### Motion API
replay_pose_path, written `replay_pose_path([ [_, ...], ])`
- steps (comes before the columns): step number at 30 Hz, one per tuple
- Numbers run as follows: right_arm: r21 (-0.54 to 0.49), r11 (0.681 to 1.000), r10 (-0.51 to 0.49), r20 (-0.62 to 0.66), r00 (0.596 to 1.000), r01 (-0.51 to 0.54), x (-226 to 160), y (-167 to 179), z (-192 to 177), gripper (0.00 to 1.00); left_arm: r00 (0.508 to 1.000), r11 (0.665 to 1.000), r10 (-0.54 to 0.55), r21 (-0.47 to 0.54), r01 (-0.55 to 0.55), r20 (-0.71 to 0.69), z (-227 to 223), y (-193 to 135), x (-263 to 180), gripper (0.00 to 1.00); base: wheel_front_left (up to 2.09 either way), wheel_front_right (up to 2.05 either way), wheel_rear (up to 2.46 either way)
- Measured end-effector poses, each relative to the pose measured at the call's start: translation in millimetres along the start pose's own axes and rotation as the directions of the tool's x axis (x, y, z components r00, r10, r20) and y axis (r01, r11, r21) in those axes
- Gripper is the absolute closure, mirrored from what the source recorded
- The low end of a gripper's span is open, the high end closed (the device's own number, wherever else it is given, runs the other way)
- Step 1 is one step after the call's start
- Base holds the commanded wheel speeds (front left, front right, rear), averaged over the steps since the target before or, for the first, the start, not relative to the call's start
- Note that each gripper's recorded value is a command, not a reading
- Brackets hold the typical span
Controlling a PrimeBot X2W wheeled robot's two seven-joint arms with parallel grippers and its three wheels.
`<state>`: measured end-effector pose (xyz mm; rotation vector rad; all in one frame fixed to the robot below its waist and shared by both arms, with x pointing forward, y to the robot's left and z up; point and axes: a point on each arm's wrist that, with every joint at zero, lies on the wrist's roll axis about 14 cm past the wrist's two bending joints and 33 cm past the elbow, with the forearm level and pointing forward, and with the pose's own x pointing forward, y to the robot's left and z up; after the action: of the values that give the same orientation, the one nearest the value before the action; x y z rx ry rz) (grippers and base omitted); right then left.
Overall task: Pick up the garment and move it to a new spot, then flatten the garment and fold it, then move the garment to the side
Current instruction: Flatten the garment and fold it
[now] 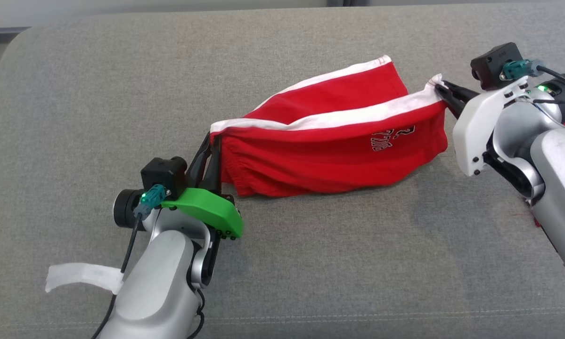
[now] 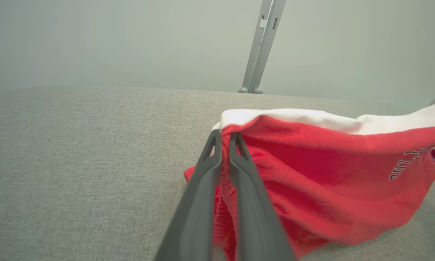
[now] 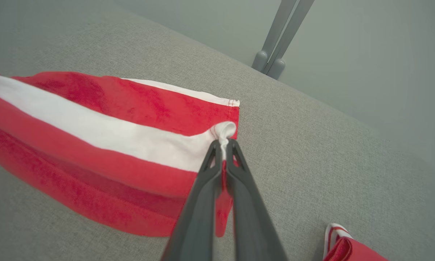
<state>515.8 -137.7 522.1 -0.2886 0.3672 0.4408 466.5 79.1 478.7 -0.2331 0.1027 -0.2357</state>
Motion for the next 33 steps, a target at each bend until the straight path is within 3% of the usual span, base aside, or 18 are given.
replay_pose_path([
  [11, 0.007, 1.0, -0.008, 0.001, 1.0, 0.007, 49.2, -7.5, 1.8, 1.0, 0.998, 0.999, 0.048, -0.011, -0.049, -0.038, -13.4, 21.7, 16.9, 1.0, 0.0, 0.0, 0.0],
  [33, 0.009, 0.996, -0.084, 0.012, 0.996, 0.083, 106.2, -31.5, 1.7, 1.0, 0.99, 0.997, 0.074, -0.021, -0.078, -0.124, -37.9, 37.4, 50.2, 1.0, 0.0, 0.0, 0.0],
])
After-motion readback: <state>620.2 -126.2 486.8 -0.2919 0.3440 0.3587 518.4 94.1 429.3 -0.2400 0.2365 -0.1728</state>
